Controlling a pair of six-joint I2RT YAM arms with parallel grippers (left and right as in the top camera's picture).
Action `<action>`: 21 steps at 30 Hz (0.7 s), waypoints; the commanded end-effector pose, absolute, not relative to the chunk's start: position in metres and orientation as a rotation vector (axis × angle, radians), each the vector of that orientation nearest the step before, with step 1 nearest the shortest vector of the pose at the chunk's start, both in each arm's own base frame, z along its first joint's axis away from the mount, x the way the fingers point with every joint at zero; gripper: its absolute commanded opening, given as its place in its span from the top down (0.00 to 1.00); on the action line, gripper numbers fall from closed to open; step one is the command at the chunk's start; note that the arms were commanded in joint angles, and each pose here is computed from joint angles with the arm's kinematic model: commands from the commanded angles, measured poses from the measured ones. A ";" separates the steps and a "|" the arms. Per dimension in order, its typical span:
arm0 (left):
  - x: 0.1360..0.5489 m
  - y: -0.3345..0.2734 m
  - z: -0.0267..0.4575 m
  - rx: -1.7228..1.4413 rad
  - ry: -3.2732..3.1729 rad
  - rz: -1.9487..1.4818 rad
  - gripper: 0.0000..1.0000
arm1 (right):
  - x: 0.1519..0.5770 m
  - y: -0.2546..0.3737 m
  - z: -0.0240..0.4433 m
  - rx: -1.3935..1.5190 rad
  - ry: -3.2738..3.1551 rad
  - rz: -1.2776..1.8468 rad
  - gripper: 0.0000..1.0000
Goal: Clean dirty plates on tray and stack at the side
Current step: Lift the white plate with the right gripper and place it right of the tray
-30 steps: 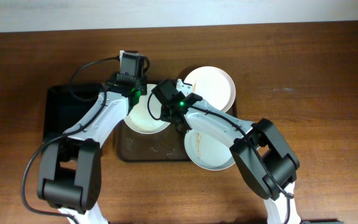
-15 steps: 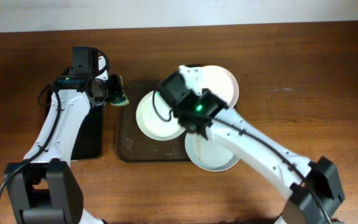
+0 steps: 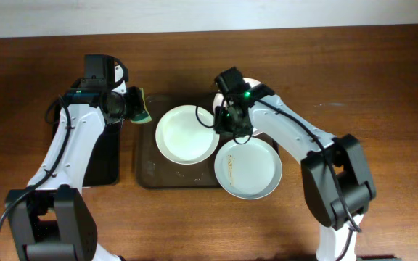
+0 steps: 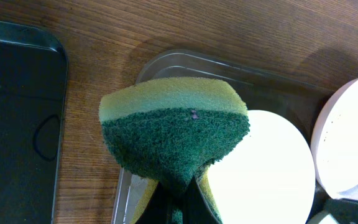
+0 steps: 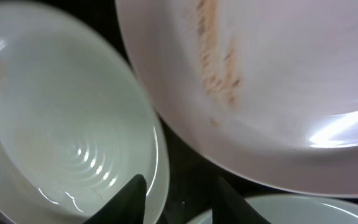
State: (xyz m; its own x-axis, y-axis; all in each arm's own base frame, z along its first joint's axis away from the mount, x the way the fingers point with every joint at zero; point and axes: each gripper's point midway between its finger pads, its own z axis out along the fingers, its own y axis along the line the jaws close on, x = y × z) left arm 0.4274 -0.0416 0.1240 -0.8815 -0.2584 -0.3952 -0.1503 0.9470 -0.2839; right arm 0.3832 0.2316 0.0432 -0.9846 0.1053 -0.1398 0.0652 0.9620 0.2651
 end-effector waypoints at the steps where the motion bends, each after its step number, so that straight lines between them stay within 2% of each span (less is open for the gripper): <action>1: 0.430 -0.043 0.138 -0.296 2.629 -0.366 0.99 | 0.377 0.247 0.034 0.080 2.988 0.432 0.65; 6: 0.430 -0.043 0.137 -0.297 2.630 -0.366 0.99 | 0.376 0.259 0.005 0.116 3.010 0.411 0.67; 8: 0.430 -0.043 0.137 -0.297 2.630 -0.366 0.99 | 0.379 0.268 -0.003 0.152 2.994 0.422 0.71; 9: 0.430 -0.043 0.137 -0.297 2.630 -0.366 0.99 | 0.381 0.269 -0.008 0.177 2.990 0.427 0.76; 11: 0.430 -0.043 0.137 -0.296 2.630 -0.365 0.99 | 0.375 0.270 -0.024 0.224 3.034 0.433 0.96; 13: 0.430 -0.043 0.137 -0.296 2.630 -0.365 0.99 | 0.371 0.278 -0.019 0.206 3.052 0.503 0.96; 14: 0.430 -0.043 0.137 -0.296 2.630 -0.365 0.99 | 0.369 0.282 -0.011 0.179 3.057 0.537 0.96; 16: 0.430 -0.043 0.137 -0.296 2.629 -0.365 0.99 | 0.375 0.276 0.038 0.056 2.996 0.466 0.96; 18: 0.431 -0.039 0.137 -0.305 2.628 -0.334 0.99 | 0.388 0.239 0.117 0.035 2.782 0.135 0.96; 21: 0.431 -0.038 0.137 -0.305 2.625 -0.329 0.99 | 0.380 0.210 0.170 0.010 2.576 -0.188 0.96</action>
